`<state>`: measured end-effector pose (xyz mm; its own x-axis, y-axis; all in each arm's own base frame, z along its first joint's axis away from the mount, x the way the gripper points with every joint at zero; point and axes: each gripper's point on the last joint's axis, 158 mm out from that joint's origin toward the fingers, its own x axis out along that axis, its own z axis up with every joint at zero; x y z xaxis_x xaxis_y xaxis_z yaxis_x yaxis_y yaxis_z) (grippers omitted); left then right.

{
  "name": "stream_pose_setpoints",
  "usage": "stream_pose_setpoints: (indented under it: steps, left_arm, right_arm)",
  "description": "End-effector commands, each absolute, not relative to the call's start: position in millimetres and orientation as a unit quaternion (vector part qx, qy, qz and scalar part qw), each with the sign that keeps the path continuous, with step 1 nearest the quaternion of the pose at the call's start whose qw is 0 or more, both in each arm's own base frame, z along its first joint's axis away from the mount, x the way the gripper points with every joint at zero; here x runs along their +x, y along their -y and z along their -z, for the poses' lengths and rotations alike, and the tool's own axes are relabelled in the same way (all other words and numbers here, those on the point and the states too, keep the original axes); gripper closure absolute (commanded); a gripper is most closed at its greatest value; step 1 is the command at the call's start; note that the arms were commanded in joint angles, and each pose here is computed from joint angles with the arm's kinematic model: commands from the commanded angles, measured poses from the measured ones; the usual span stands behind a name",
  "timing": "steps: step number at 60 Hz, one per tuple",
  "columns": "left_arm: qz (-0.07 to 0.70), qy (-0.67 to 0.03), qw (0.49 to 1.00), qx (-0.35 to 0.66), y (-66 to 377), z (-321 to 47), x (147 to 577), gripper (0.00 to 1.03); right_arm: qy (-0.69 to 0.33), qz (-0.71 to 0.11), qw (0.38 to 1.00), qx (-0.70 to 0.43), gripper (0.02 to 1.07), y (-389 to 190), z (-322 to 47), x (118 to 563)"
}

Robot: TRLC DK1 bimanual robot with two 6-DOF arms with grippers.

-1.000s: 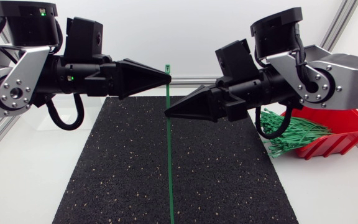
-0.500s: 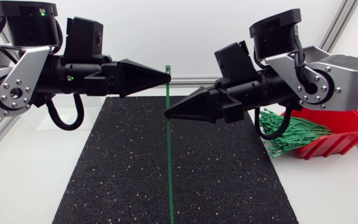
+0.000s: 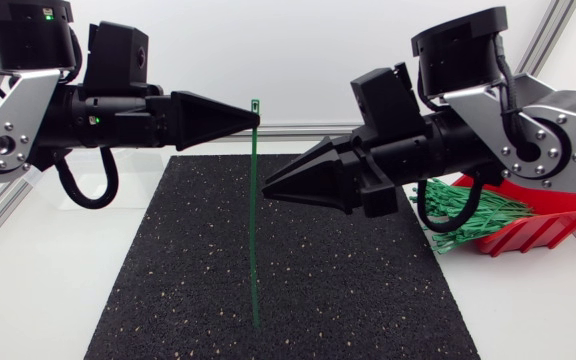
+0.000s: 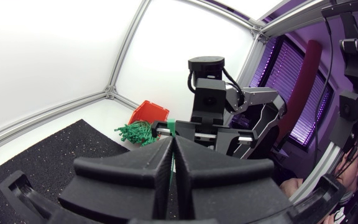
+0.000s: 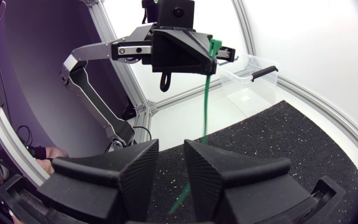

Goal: Take a green cable tie from the red box, thread the tail through the head to close it, then place it in the transparent bin on the left.

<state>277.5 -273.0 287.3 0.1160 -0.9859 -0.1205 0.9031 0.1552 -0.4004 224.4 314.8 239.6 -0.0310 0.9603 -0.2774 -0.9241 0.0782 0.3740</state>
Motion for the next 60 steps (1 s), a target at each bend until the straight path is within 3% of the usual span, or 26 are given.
stream_pose_setpoints:
  steps: [1, 16, 26, 30, 48, 60]
  left_arm:
    - [0.641, -0.176, 0.737, -0.122, 267.2, -302.7, 276.2, 1.0]
    - [0.622, -0.205, 0.742, -0.143, 250.6, -290.7, 282.7, 1.0]
    - [0.61, -0.232, 0.741, -0.16, 246.1, -280.7, 285.8, 1.0]
    - [0.603, -0.239, 0.743, -0.166, 243.8, -279.0, 288.7, 1.0]
    - [0.575, -0.301, 0.731, -0.209, 237.6, -262.1, 296.4, 1.0]
    - [0.57, -0.313, 0.727, -0.222, 232.3, -260.3, 297.3, 1.0]
  right_arm:
    - [-0.238, -0.672, 0.7, 0.027, 0.6, -308.5, -235.0, 221.1]
    - [-0.253, -0.627, 0.735, -0.042, 0.2, -293.0, -210.7, 231.1]
    - [-0.273, -0.578, 0.766, -0.065, 0.14, -277.1, -196.7, 251.5]
    - [-0.281, -0.558, 0.775, -0.095, 0.06, -269.9, -187.4, 256.5]
    - [-0.286, -0.494, 0.785, -0.24, 0.05, -243.0, -152.6, 275.5]
    - [-0.265, -0.484, 0.783, -0.287, 0.05, -236.8, -157.5, 268.4]
